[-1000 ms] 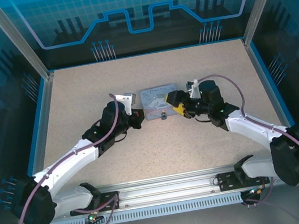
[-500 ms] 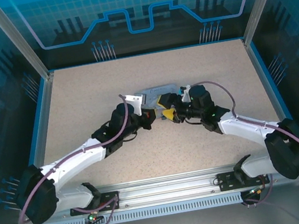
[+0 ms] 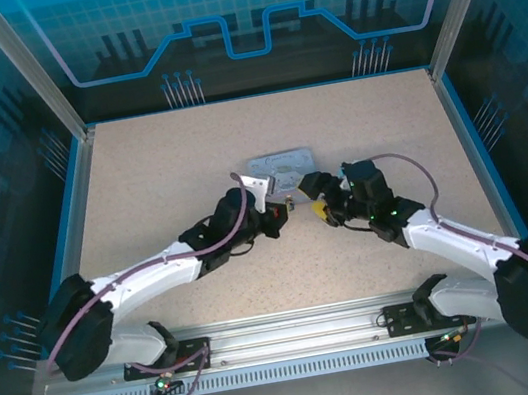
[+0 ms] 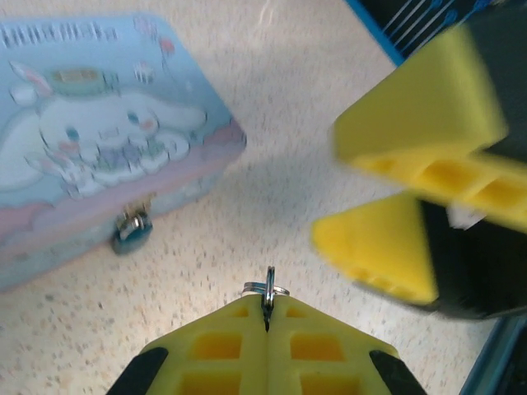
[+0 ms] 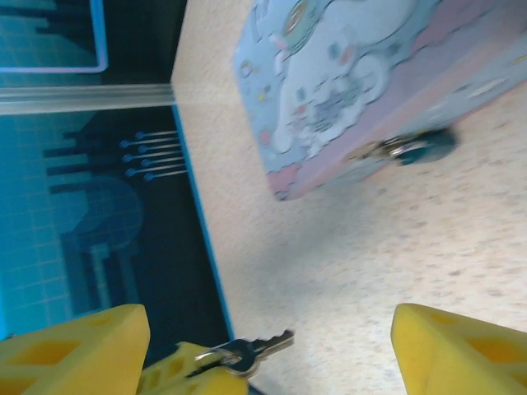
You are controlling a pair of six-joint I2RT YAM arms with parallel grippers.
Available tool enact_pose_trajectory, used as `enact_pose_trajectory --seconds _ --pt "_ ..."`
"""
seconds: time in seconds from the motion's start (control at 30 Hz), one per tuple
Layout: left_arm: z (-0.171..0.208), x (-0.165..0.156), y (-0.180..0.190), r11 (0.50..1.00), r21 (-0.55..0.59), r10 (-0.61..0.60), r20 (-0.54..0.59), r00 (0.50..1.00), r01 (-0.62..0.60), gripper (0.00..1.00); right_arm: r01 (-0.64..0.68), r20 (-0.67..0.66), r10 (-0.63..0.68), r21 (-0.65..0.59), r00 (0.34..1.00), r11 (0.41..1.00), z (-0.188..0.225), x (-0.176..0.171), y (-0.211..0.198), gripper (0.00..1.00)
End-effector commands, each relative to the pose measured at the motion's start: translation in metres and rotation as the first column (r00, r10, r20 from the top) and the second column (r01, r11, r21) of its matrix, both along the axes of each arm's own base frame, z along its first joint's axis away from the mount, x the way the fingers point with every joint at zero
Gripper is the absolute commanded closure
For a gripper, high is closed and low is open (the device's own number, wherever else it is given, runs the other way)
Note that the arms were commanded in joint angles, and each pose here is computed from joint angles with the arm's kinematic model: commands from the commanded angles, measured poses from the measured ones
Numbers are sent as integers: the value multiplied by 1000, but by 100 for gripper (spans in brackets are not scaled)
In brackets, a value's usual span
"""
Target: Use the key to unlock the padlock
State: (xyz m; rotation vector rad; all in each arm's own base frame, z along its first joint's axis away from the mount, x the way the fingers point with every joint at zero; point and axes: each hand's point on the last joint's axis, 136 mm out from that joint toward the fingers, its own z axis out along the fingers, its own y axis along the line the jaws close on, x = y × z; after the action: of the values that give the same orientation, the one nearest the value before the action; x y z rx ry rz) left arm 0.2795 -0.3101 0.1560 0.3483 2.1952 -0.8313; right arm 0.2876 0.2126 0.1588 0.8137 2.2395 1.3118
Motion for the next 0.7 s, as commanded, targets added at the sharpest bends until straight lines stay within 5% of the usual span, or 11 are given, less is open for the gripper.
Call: enact_pose_trajectory --seconds 0.0,0.37,0.4,0.47,0.53,0.67 --pt "-47 -16 -5 996 84 -19 -82 996 26 100 50 -74 -66 -202 995 978 -41 -20 -41 20" --pt "-117 -41 -47 965 207 -118 -193 974 158 98 -45 -113 -1 -406 994 913 -61 -44 -73 7" --pt "-120 -41 -47 964 213 -118 -198 973 161 92 -54 -116 7 -413 993 909 -61 -45 -73 5" --pt "-123 -40 -46 962 229 -107 -200 974 152 57 -78 -130 24 -426 991 901 -63 -45 -72 0" --pt "-118 -36 -43 963 234 -91 -178 980 132 38 -92 -144 31 -441 989 893 -63 -45 -72 0" --pt "-93 -28 -30 970 233 -41 -103 994 64 15 -136 -157 70 -462 985 876 -64 -46 -68 0"
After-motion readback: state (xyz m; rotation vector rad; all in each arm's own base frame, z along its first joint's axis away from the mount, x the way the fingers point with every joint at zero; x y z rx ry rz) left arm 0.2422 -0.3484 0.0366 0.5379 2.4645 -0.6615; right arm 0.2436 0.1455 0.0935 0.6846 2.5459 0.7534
